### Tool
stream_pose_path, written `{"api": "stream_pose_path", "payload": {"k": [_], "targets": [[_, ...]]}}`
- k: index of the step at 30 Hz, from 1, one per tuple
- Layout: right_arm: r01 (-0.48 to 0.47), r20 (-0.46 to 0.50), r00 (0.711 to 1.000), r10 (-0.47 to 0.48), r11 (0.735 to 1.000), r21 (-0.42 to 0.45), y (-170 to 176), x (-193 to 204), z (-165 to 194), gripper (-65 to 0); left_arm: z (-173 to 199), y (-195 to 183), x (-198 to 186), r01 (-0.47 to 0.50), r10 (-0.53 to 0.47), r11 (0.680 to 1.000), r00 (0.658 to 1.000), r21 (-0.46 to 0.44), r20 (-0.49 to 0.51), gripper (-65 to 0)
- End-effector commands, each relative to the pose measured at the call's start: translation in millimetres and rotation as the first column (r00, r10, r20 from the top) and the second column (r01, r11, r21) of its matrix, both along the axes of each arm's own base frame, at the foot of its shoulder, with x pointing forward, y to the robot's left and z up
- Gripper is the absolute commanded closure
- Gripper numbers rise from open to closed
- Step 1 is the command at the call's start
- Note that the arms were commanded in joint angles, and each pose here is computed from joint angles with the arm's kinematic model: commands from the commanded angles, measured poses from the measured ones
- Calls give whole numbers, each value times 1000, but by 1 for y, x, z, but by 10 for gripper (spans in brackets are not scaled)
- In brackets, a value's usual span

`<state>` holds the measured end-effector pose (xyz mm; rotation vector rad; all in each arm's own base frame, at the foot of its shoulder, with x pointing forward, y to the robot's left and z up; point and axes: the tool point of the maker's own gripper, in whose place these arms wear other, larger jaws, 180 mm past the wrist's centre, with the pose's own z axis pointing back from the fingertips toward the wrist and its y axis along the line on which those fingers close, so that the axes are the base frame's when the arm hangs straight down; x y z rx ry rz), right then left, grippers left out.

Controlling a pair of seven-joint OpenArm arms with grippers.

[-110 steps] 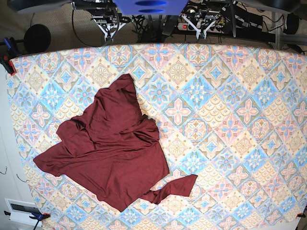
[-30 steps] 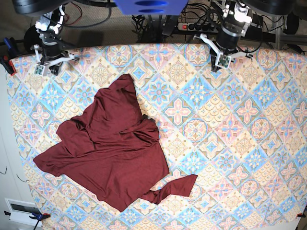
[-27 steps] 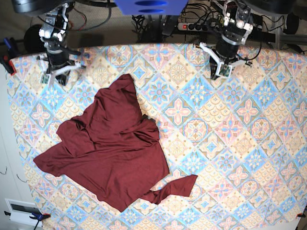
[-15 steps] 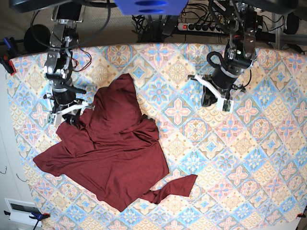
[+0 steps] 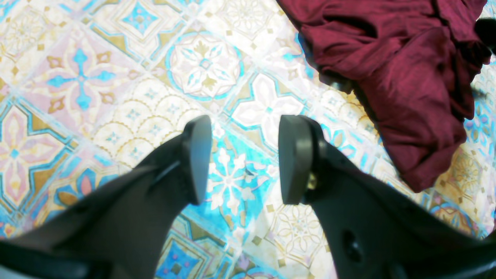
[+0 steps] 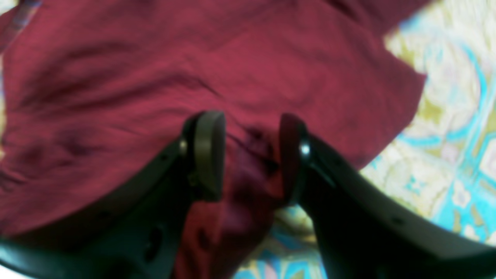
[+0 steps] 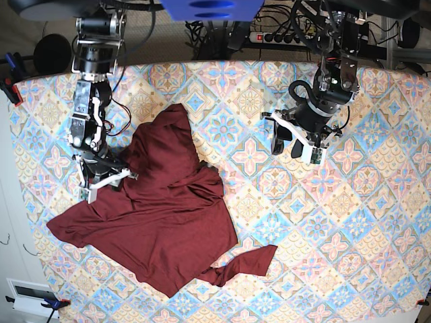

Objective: Layout the t-shirt on the table in an organized manner, then fold the t-shirt properly
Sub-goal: 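Lower the right gripper onto the maroon shirt edge and grasp it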

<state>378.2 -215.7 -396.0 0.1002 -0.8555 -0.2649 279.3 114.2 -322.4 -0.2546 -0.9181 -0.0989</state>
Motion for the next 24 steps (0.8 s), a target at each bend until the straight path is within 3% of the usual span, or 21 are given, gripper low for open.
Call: {"api": "stream_pose_path", "payload": {"k": [1,3,6,13,17,24], "targets": [[3,62,998,-3,1000,-6,-4,16,19,-228,11,1,5,-3,3,1000,999,-4,44,-276],[13,48,999,-12,1000,-18,-9,17,15,-229,11,2,5,-4,5,1000,999,-3,44,-276],[6,16,1000,-4,995,-103,-19,13,11,-229,11,2,5,-4,5,1000,999,-3,44,-276],[-11,-57,998,-8,944,-329,-47,4,7,-232,10,0,6,-2,2,1000,999,-5,40,-276],[-20,-91,996,-10,945,-325,-48,-1,-5,-268,11,-5,6,-6,7,1000,999,-26,43,-276],[-34,-135,991,-9,948,-316,-47,-7,-20,-272,9,-6,6,-8,9,1000,999,-29,39,-277]]}}
